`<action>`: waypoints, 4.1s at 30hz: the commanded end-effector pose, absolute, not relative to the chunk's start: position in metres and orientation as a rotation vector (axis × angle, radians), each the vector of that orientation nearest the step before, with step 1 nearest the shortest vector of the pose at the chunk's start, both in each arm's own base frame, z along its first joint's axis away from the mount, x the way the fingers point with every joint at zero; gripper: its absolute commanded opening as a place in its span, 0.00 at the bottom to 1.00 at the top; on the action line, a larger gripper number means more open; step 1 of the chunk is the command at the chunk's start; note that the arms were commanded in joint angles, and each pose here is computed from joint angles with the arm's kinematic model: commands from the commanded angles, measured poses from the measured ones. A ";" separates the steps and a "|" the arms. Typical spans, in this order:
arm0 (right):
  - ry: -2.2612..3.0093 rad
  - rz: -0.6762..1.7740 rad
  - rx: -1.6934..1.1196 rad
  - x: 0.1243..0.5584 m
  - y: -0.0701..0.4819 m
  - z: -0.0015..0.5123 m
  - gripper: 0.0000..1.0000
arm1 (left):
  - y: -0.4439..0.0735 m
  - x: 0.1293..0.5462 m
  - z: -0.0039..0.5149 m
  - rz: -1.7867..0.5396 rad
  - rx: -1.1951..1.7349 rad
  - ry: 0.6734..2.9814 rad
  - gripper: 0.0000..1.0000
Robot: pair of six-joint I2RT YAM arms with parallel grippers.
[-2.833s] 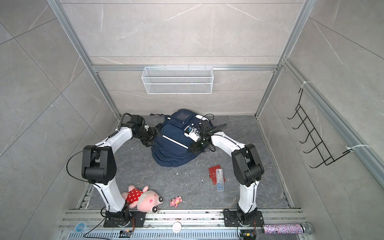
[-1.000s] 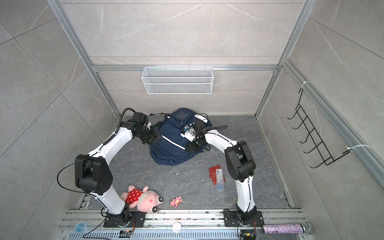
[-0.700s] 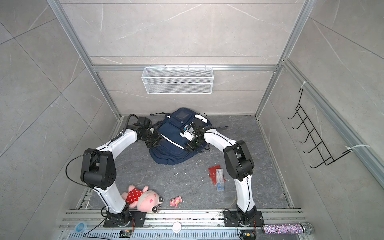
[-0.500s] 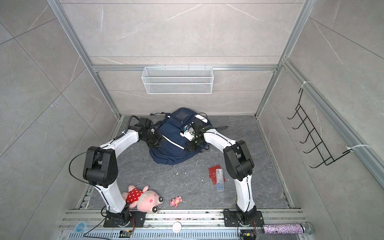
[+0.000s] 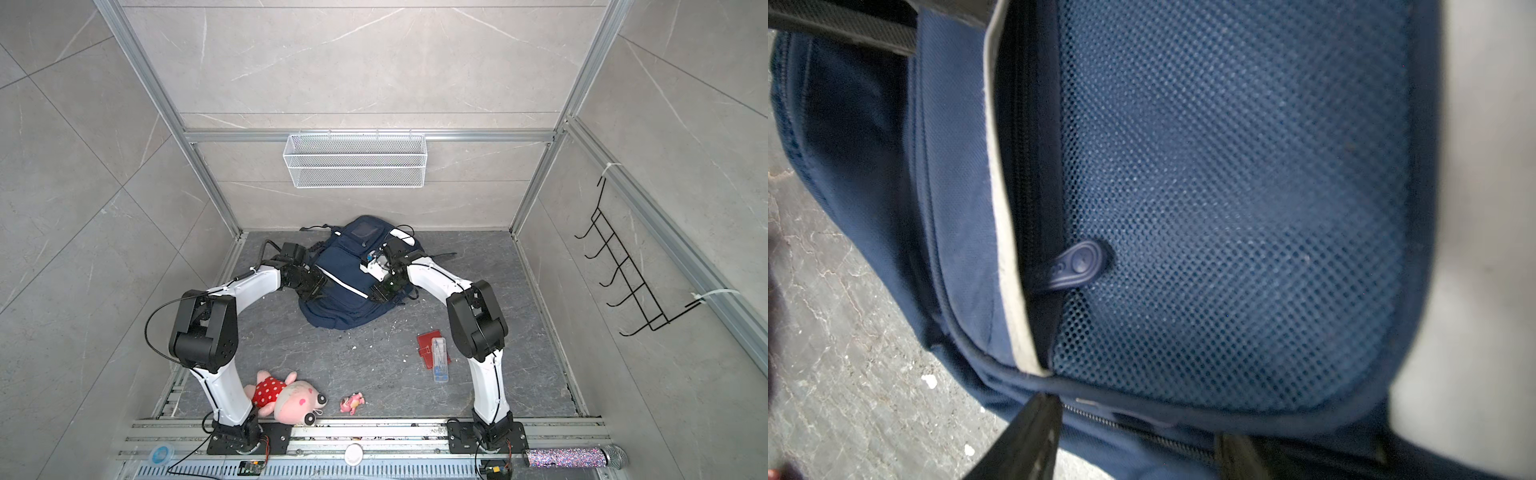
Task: Pack the student bag
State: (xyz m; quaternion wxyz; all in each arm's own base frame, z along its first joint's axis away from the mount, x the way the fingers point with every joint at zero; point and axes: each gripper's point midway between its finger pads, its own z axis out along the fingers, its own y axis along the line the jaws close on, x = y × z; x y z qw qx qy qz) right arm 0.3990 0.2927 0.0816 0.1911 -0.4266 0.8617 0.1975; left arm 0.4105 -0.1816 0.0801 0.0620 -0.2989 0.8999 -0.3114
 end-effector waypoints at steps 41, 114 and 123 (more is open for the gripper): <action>2.215 0.827 -0.980 0.344 0.267 0.164 0.65 | -0.217 0.406 0.278 -1.520 -0.438 2.409 0.00; 2.372 0.948 -0.580 0.377 0.267 0.126 0.00 | -0.188 0.345 0.213 -0.885 -0.221 2.716 0.65; 2.401 0.895 -0.594 0.391 0.248 0.130 0.00 | -0.156 0.432 0.188 -0.715 -0.105 2.745 0.65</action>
